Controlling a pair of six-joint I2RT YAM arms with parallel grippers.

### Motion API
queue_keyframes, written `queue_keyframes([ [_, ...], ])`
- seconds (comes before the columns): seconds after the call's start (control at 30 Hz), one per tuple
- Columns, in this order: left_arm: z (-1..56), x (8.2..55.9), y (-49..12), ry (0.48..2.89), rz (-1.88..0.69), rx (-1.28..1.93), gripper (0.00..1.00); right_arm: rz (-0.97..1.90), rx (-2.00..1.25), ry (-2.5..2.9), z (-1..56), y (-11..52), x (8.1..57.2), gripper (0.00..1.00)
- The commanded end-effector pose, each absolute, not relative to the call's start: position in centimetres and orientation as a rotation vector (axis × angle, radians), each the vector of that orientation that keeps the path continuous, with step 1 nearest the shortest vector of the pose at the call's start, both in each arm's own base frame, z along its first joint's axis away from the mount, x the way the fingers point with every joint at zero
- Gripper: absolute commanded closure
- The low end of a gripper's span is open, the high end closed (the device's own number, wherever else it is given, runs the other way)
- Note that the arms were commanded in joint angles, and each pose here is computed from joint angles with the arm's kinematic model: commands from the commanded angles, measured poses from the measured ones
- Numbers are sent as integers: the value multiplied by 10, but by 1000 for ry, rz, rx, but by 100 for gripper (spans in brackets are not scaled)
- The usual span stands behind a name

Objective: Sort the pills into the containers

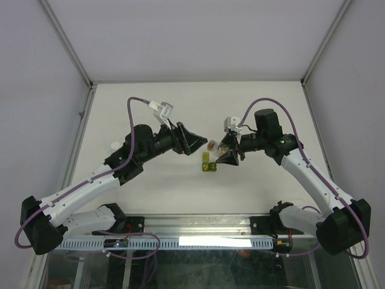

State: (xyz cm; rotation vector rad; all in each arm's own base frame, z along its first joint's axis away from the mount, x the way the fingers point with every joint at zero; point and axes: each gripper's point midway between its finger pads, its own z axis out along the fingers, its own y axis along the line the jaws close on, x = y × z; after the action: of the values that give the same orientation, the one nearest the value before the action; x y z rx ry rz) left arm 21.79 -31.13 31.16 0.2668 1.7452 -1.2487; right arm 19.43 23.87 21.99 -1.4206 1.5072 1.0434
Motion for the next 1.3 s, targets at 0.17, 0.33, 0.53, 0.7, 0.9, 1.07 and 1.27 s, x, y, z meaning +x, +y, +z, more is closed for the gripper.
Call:
queue_keyframes([
  [0.17,324,215,-335,1792,-1234,287,28,1016,-1428,1420,237,242,202,100],
  [0.33,322,212,-344,1805,-1244,313,31,1018,-1428,1419,237,242,201,100],
  [0.53,319,209,-352,1819,-1259,338,41,1015,-1427,1417,238,242,201,100],
  [0.7,317,205,-358,1829,-1280,364,47,1015,-1427,1415,239,242,201,100],
  [0.9,312,200,-363,1845,-1297,391,51,1016,-1426,1413,239,242,201,100],
  [1.07,309,196,-366,1857,-1309,410,55,1016,-1426,1413,239,242,201,100],
  [1.27,305,191,-369,1864,-1320,455,63,1015,-1425,1413,240,242,201,100],
])
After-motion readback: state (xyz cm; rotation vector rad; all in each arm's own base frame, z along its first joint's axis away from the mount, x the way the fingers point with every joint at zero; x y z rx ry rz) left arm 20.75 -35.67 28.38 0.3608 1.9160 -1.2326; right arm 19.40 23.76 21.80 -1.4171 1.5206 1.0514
